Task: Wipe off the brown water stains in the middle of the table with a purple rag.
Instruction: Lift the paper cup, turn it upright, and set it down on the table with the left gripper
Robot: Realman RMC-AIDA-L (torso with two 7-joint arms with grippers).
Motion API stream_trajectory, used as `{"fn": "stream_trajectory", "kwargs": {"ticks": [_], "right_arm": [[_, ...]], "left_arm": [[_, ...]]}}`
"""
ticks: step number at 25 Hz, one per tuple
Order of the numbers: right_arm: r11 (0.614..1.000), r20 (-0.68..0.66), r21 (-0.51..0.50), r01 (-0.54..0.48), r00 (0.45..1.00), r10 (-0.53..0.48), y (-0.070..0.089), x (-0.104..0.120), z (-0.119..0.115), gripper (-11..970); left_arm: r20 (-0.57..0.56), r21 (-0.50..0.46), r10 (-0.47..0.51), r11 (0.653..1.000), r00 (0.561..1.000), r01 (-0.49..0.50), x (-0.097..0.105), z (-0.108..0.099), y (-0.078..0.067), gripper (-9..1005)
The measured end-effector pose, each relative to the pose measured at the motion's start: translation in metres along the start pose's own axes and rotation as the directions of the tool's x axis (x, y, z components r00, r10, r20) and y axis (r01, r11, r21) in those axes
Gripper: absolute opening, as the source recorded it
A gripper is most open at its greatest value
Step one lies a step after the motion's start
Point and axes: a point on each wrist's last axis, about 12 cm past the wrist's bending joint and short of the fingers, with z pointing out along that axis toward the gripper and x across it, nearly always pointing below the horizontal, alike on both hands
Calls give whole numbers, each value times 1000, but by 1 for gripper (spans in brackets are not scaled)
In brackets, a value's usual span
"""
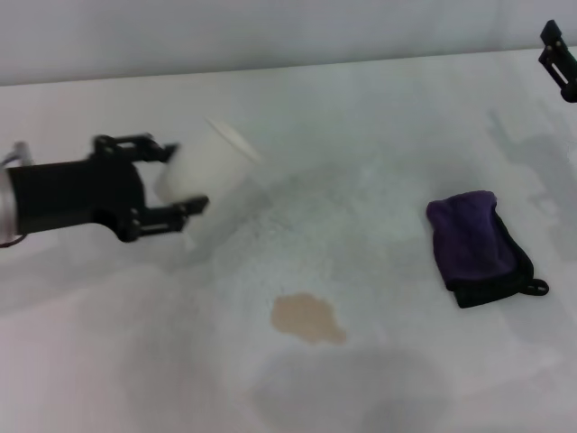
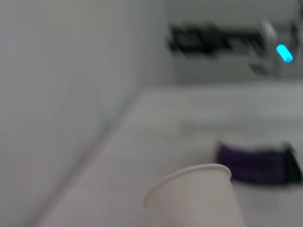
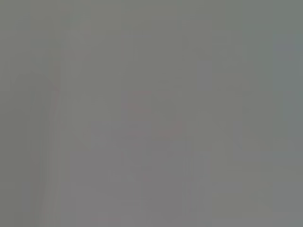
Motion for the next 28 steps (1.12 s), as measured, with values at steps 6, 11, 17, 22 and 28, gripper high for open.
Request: {"fn": "stream_trajectory", "kwargs": {"ticks": [6, 11, 17, 22, 28], "right_arm": [[999, 3, -22, 27, 1000, -27, -2, -2, 1, 841], [998, -1, -41, 53, 999, -53, -5, -2, -2, 840], [997, -7, -51, 61, 998, -61, -5, -1, -5, 840], [996, -12, -56, 63, 998, -64, -5, 0, -7, 841], [996, -30, -58, 65, 997, -67, -5, 2, -8, 841]], "left_arm": [[191, -121, -28, 991, 981, 52, 29, -16, -14, 686], [249, -179, -64, 978, 966, 111, 55, -18, -32, 684], [236, -192, -82, 973, 968, 129, 81, -12, -56, 681], [225, -221, -92, 965, 970, 142, 97, -11, -72, 678], [206, -300, -28, 950, 978, 90, 110, -24, -88, 675]]}}
